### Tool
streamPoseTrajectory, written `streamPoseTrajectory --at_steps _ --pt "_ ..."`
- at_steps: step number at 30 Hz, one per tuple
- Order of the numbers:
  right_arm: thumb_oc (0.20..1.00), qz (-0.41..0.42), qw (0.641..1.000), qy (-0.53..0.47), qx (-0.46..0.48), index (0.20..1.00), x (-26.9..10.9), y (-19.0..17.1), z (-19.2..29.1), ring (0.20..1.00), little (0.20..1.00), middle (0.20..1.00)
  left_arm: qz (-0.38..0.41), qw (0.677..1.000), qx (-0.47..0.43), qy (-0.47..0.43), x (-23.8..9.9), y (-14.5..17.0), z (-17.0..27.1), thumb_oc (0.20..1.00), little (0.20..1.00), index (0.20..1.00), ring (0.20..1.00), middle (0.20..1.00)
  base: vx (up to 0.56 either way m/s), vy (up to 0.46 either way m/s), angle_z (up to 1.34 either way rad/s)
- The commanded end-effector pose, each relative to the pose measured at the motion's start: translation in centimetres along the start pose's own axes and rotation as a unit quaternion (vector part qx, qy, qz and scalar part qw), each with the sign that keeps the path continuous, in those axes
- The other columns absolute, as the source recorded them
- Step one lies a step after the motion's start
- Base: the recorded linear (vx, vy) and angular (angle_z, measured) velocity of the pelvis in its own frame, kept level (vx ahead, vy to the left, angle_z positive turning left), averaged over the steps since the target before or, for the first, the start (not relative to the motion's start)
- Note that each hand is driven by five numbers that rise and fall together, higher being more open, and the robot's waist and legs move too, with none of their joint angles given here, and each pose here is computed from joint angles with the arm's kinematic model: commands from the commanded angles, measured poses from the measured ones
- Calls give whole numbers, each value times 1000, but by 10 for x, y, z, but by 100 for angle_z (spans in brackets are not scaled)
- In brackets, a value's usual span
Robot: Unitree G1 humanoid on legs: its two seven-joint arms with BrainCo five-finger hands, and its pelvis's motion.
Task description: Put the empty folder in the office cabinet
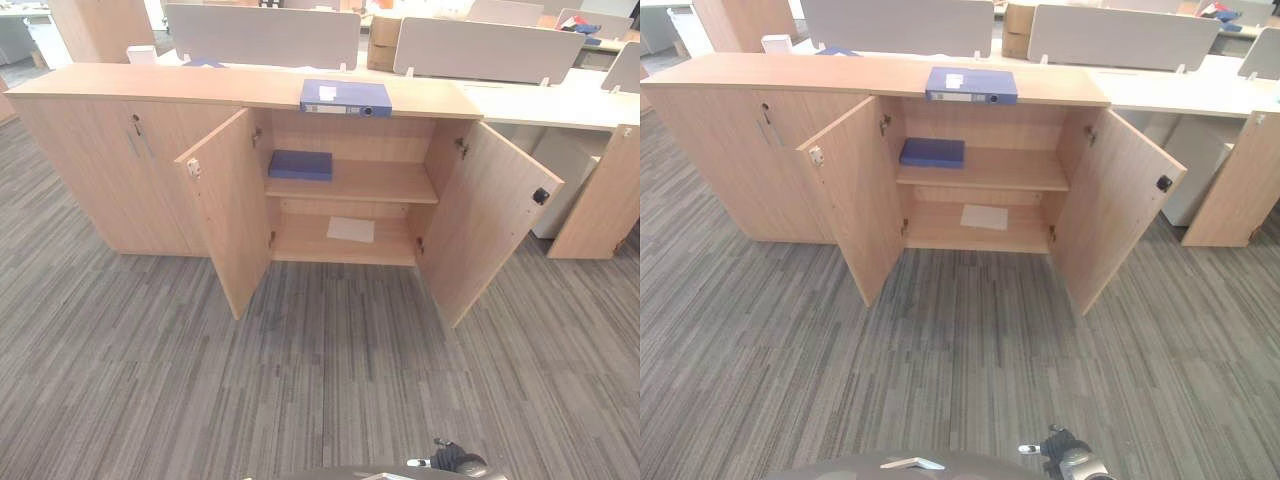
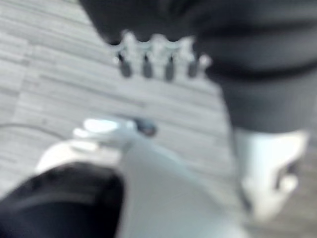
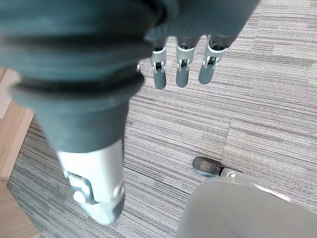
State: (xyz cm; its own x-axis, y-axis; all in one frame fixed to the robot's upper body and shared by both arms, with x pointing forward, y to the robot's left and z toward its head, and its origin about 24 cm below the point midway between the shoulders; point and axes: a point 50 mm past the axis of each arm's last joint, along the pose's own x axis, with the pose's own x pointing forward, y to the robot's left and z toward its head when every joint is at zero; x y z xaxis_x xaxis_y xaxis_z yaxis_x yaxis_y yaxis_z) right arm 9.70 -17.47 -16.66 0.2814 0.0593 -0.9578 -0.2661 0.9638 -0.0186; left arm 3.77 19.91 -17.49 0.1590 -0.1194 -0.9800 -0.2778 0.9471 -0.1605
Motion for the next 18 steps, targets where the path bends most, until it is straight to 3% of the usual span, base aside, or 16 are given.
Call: streamPoseTrajectory --at_steps 1,5,18 --pt "1000 -29 999 -17 -29 1000 -2 -23 20 1000 1000 1000 -10 1000 -10 -21 3 -11 16 1000 1000 1000 1000 1000 0 0 0" --pt "1000 -29 999 -15 -25 1000 -1 -22 19 1000 1000 1000 23 1000 -9 -16 2 -5 16 1000 1000 1000 1000 1000 0 0 0" --pt "1000 -29 999 -10 -19 1000 -1 -22 16 1000 1000 1000 9 1000 -13 -11 3 -9 14 1000 1000 1000 1000 1000 0 0 0"
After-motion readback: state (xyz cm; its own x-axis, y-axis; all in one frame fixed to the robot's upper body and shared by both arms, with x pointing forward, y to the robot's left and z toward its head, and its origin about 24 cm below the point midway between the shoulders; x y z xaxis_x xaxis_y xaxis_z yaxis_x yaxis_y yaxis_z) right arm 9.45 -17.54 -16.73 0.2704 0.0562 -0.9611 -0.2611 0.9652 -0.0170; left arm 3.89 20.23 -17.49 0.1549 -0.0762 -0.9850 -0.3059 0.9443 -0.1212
